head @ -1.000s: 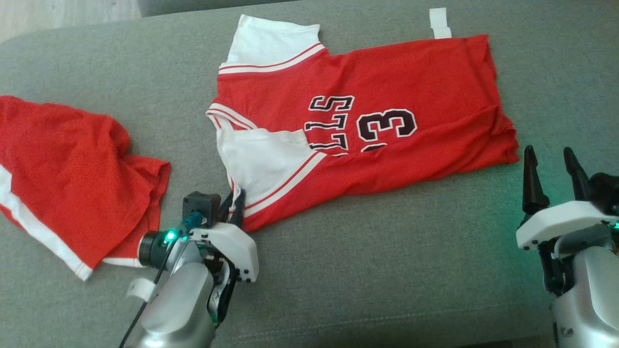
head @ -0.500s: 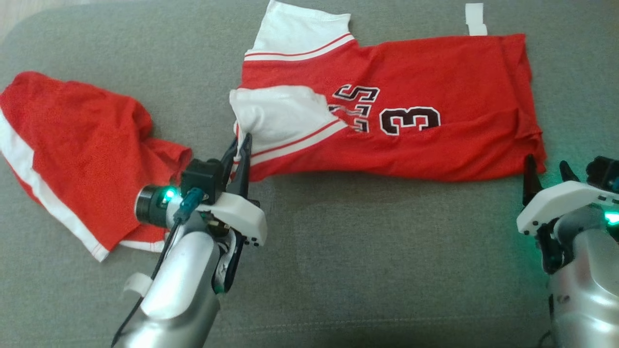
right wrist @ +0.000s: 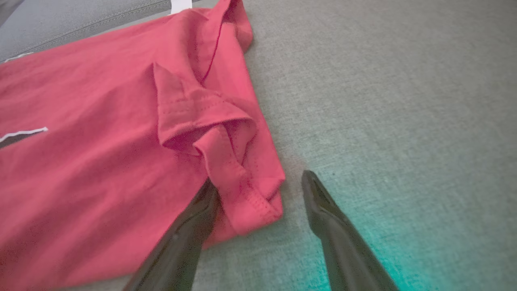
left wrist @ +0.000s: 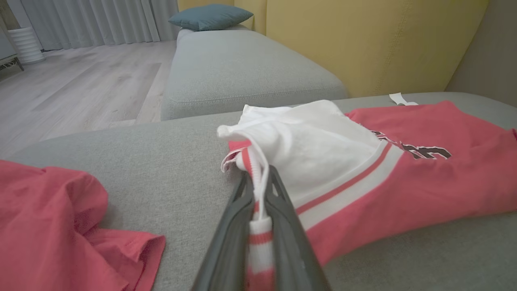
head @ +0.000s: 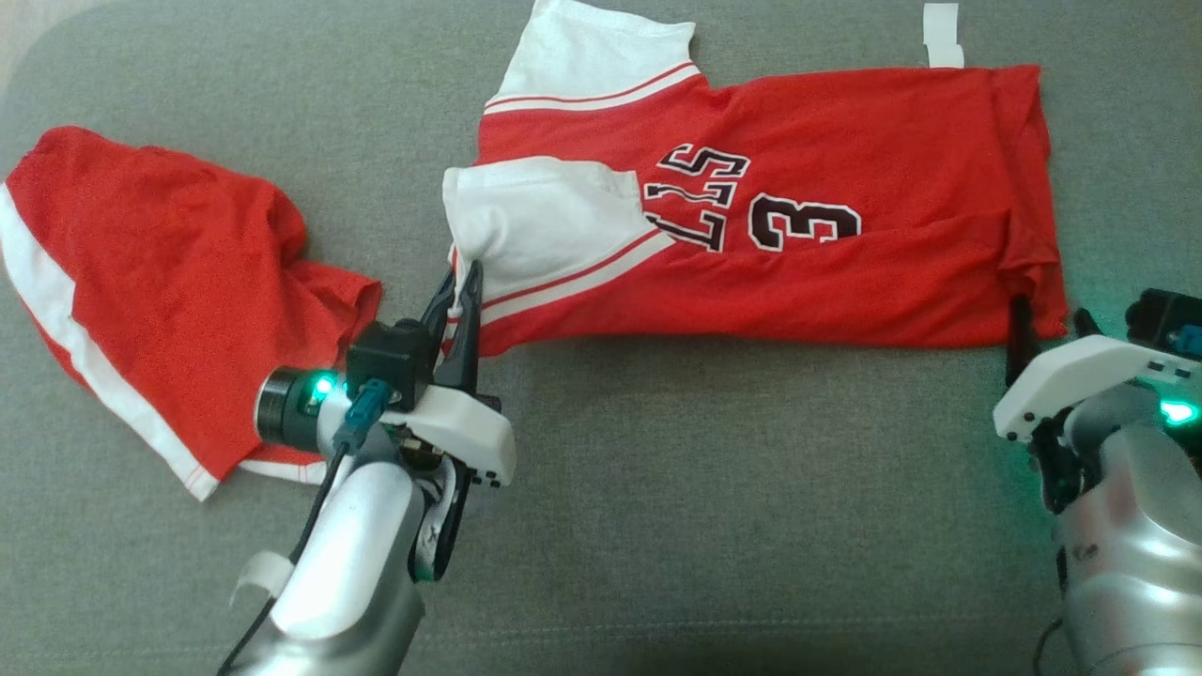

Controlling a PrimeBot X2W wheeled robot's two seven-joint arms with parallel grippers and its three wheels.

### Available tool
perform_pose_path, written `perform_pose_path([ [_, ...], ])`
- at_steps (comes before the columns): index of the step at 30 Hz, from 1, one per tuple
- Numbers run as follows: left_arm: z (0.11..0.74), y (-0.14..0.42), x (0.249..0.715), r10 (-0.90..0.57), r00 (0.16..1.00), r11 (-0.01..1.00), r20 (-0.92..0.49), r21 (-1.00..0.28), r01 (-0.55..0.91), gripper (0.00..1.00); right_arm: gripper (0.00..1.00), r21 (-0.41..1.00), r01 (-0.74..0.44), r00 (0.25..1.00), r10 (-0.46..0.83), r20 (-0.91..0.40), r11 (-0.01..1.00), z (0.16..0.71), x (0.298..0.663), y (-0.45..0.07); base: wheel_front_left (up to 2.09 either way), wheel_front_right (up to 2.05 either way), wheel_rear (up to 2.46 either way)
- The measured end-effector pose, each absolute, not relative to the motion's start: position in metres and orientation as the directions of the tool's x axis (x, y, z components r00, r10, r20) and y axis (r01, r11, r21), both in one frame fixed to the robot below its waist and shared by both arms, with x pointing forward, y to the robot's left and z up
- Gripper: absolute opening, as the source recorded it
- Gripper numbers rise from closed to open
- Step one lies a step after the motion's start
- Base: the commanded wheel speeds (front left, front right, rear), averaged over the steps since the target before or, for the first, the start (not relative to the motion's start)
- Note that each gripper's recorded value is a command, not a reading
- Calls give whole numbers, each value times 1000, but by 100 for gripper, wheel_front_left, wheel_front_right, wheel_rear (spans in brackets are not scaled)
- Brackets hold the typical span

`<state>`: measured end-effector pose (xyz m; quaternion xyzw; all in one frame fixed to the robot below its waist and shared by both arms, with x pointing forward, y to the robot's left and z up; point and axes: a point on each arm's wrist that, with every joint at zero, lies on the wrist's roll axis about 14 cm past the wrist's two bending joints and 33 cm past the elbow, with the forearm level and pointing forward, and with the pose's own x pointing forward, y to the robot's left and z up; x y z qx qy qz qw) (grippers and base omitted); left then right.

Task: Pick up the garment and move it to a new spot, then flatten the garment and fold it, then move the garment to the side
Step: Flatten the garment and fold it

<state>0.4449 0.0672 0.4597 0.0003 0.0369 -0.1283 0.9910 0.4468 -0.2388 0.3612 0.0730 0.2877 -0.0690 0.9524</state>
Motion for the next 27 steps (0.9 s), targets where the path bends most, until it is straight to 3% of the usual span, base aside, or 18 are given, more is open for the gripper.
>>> perform_pose_path([
  [1,458,67,444,-255,964,967,-78,-8,256,0,1,101,172,825,-88,-558,980,362,448,-238,0,0,0],
  [15,450,61,429,-285,951,958,-123,5,288,0,0,71,178,878,-126,-462,981,397,437,-264,0,0,0],
  [27,438,48,394,-356,917,932,-178,1,362,0,0,25,197,822,-152,-549,980,383,372,-279,0,0,0],
])
